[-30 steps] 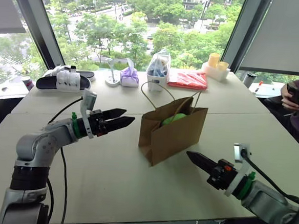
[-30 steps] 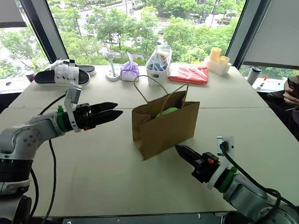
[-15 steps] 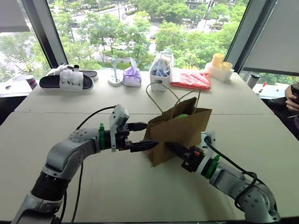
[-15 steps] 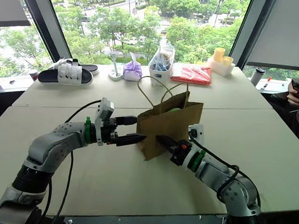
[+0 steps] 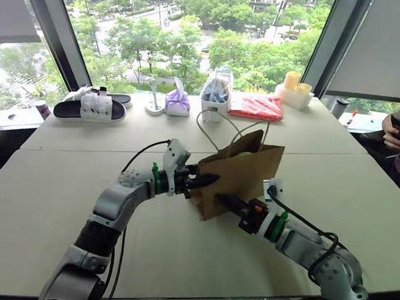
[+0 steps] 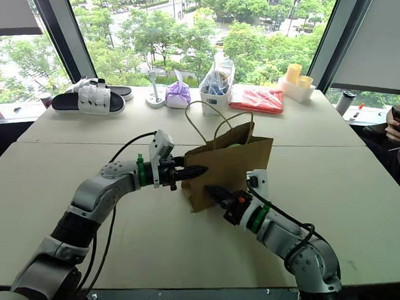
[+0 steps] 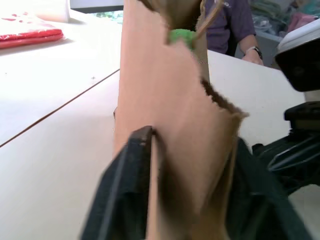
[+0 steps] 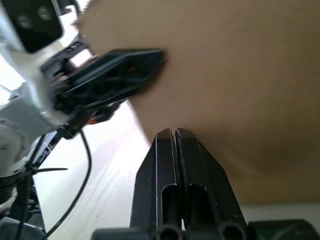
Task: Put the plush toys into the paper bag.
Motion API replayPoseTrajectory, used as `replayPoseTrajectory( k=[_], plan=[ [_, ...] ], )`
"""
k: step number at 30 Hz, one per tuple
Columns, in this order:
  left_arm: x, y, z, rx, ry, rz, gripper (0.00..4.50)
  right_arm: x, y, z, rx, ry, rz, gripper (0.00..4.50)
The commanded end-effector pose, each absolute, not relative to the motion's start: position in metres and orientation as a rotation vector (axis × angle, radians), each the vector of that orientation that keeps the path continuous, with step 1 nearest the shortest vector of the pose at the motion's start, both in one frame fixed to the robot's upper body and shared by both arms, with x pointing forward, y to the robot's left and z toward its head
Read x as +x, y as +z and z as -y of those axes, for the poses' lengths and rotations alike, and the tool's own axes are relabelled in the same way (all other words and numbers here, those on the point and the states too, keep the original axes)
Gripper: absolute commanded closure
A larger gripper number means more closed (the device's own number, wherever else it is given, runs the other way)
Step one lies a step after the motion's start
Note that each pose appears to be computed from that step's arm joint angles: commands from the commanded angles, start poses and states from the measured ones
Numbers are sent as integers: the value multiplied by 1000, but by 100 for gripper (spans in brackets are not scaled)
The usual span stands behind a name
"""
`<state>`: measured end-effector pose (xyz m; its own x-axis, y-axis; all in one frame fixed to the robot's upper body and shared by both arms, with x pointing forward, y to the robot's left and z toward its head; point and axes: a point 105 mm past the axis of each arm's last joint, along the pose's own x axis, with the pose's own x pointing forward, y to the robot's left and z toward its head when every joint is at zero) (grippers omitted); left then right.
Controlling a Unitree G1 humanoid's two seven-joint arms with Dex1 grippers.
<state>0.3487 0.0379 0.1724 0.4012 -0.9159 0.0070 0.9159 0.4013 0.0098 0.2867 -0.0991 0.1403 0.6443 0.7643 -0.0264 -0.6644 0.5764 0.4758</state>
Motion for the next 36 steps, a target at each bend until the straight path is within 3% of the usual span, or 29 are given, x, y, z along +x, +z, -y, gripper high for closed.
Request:
replayPoseTrajectory(
  k=[1,8,15,20,23,28,32,36],
  plan=[
    [351,192,-32,30,-1174,99,443,267,155,104,439,890,-207,450],
    [345,228,-30,37,-1465,181,443,232,139,133,413,845,-318,450],
    [381,212,-25,213,-1501,108,443,220,134,134,421,821,-337,450],
    [391,196,-20,276,-1485,54,443,212,130,130,433,791,-337,450],
    [394,191,-20,289,-1471,36,368,209,128,129,433,777,-342,450],
    [404,193,-35,319,-1370,58,128,213,130,131,402,794,-348,450],
    [410,201,-64,287,-1287,85,128,222,134,143,358,792,-340,450],
    [400,196,-102,226,-1223,71,128,232,139,158,318,783,-327,450]
  ],
)
